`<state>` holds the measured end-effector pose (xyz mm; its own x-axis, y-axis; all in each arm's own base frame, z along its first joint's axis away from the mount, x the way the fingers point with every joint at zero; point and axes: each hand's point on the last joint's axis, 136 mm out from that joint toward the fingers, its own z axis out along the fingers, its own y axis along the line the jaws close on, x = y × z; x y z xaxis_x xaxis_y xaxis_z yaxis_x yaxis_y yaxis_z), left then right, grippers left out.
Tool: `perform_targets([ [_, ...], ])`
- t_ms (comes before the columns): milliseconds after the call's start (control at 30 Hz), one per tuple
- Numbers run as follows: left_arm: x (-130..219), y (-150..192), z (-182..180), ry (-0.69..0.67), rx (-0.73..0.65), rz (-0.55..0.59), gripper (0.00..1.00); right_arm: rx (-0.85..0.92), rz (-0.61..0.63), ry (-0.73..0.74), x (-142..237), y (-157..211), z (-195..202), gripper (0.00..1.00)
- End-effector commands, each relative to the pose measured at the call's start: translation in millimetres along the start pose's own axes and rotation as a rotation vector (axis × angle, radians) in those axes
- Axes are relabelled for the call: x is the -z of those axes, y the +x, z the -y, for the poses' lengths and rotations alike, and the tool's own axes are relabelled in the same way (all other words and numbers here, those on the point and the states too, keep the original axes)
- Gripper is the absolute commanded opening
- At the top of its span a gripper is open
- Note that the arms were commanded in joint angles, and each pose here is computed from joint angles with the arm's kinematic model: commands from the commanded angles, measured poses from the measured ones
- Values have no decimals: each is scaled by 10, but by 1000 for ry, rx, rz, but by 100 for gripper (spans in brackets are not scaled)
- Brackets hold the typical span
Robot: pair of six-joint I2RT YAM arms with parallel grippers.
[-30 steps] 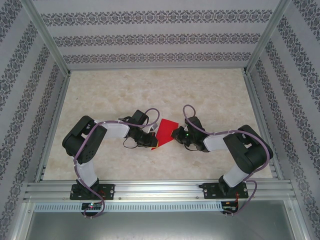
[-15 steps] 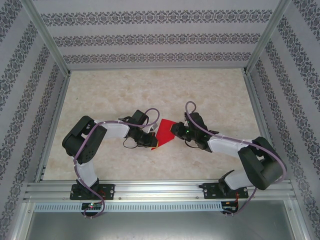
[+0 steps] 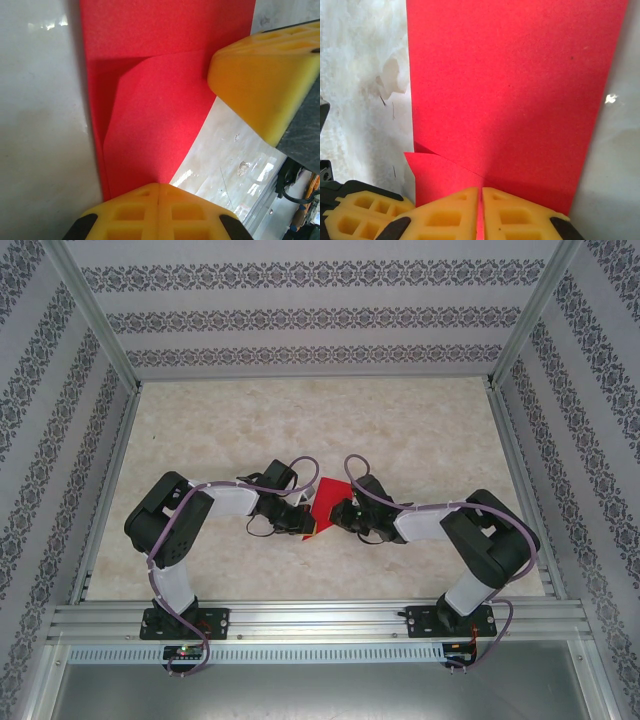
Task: Fold a paper plane with a square sheet of paper (pick it up from the middle)
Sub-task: Third fold the triangle at the center of the table.
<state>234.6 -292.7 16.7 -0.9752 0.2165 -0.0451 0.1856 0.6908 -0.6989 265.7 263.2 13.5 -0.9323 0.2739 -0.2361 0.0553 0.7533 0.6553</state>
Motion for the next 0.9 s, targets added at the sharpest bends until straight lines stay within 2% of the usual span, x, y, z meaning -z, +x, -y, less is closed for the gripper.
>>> perform_targets([
  [0, 4, 161, -254, -129, 40, -32, 2, -30, -16, 85, -104, 85, 256, 11],
  [100, 77, 122, -135, -109, 25, -19, 4, -34, -36, 103, -132, 145, 344, 10],
  [433, 268, -202, 537, 84, -46, 6, 10, 1, -71, 84, -155, 158, 272, 10],
  [867, -17, -181, 406, 88, 2, -76, 13, -10, -65, 80, -166, 110, 242, 10],
])
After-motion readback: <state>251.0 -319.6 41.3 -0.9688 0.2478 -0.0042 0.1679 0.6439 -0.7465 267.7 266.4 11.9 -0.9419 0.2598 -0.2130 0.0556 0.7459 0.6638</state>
